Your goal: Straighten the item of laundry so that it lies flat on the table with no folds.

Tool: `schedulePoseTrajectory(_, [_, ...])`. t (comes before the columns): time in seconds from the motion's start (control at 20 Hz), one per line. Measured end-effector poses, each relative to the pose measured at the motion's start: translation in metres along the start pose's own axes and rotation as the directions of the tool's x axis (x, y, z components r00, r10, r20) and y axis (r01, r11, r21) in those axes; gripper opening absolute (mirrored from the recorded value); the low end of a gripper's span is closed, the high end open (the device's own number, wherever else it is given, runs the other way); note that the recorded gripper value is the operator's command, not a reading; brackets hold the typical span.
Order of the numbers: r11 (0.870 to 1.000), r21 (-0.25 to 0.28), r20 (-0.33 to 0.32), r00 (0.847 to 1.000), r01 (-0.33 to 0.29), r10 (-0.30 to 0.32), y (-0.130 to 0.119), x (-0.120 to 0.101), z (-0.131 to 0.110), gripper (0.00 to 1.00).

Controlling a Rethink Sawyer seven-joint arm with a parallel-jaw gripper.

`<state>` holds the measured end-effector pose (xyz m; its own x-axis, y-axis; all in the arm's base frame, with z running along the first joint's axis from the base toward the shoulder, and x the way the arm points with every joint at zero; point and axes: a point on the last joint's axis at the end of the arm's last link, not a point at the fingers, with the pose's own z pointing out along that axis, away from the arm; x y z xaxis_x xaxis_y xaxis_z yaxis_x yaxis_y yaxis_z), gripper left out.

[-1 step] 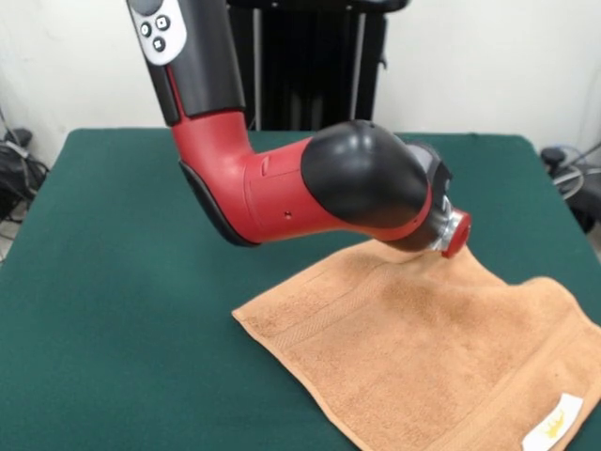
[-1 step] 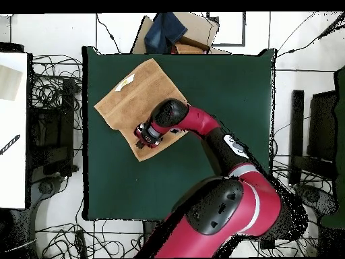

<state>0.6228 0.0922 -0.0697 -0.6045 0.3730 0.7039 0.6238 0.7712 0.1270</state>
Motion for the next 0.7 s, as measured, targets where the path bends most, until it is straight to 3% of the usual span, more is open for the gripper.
schedulePoseTrajectory(0.35, [0.999,0.041,-0.013,1.0,-0.023,0.023,-0.031,-0.003,0.014,0.0])
schedulePoseTrajectory(0.4, [0.998,0.058,-0.025,0.999,-0.033,0.035,-0.047,-0.002,0.019,0.0])
schedulePoseTrajectory(0.7, [0.997,0.06,-0.048,0.997,-0.054,0.057,-0.066,0.0,0.022,0.0])
